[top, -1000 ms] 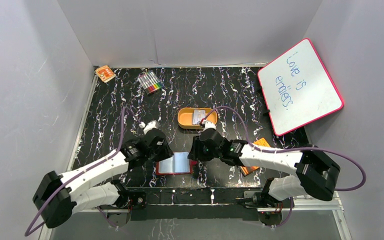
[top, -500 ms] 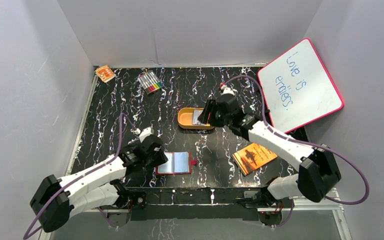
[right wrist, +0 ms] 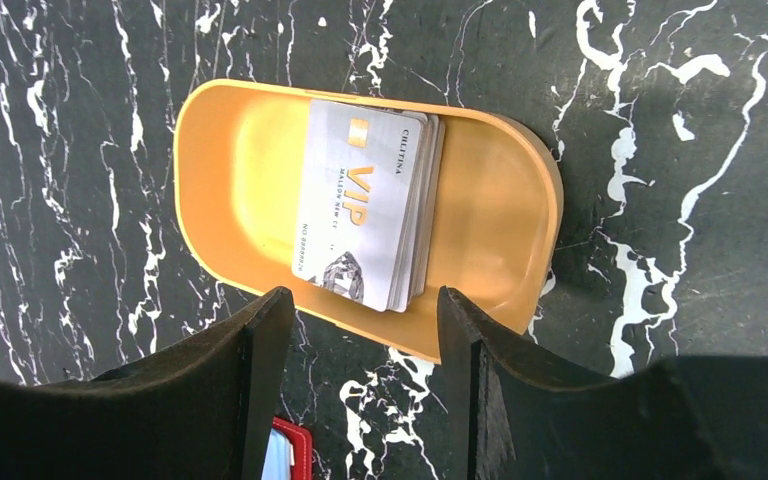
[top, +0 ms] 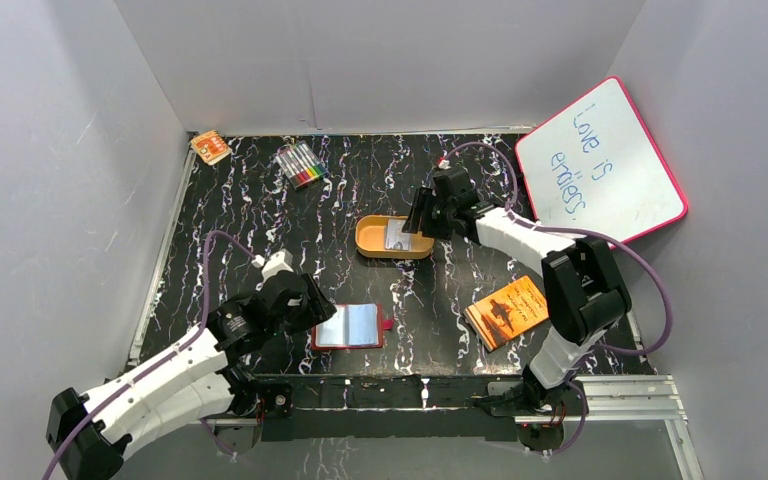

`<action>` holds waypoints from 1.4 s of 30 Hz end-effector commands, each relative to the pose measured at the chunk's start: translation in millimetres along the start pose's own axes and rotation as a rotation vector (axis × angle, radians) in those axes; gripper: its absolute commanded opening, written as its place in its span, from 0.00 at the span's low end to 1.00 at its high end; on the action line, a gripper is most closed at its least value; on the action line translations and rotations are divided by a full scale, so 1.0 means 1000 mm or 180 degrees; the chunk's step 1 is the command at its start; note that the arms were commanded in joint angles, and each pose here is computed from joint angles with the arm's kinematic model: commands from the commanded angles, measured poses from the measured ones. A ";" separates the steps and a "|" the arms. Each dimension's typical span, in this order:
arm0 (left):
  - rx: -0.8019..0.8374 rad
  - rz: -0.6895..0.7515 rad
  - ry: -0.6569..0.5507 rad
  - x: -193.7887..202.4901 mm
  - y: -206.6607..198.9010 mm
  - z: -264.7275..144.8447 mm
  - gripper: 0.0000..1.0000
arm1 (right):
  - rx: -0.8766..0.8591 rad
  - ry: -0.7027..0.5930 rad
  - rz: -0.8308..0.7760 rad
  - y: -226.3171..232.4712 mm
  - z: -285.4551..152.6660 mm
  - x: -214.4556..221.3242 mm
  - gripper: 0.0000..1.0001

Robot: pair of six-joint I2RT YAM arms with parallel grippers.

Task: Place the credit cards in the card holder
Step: Adjust the credit card in the storage box.

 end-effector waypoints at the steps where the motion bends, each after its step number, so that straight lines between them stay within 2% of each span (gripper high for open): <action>1: -0.0127 -0.0082 -0.0056 -0.001 0.008 -0.005 0.54 | -0.0274 -0.0088 -0.0083 0.020 0.007 -0.019 0.64; 7: -0.0111 -0.0087 -0.0183 -0.012 0.004 -0.008 0.57 | -0.0186 -0.0053 -0.0084 0.013 0.016 -0.018 0.67; 10: -0.0027 0.0071 -0.0490 -0.045 -0.019 -0.012 0.66 | -0.0161 -0.0107 -0.0100 0.010 0.013 -0.018 0.68; 12: -0.0021 0.0236 -0.0690 -0.072 -0.041 -0.012 0.68 | -0.0163 -0.0090 -0.0088 0.010 0.013 -0.018 0.68; 14: -0.0059 0.0413 -0.0725 -0.092 -0.061 -0.005 0.69 | -0.0167 -0.0031 -0.0073 0.011 0.015 -0.018 0.68; 18: -0.0324 0.0569 -0.0574 -0.114 -0.078 0.023 0.70 | -0.0187 0.0041 -0.0020 0.012 0.019 -0.018 0.74; 25: -0.0180 -0.0162 -0.0273 -0.135 -0.050 0.081 0.69 | -0.0171 0.0229 0.0139 0.007 0.034 -0.009 0.83; 30: -0.0278 -0.0288 -0.0144 -0.149 -0.036 0.110 0.67 | -0.0169 0.0365 0.0265 0.006 0.042 -0.003 0.85; 36: -0.0371 -0.0358 0.0026 -0.152 -0.021 0.140 0.66 | -0.0030 0.0422 0.0318 0.001 0.050 0.001 0.86; 42: -0.0454 -0.0441 0.0326 -0.135 -0.011 0.182 0.61 | 0.0311 0.0457 0.0203 -0.010 0.057 0.001 0.86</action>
Point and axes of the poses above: each gripper's point midway between its finger pads, its own z axis out along the fingers, its own y axis along the line the jaws close on, x = y × z, the point moved 4 cm from there along -z, back along the fingers, and after that the axes turned 10 degrees about z, right-handed, at the moved point
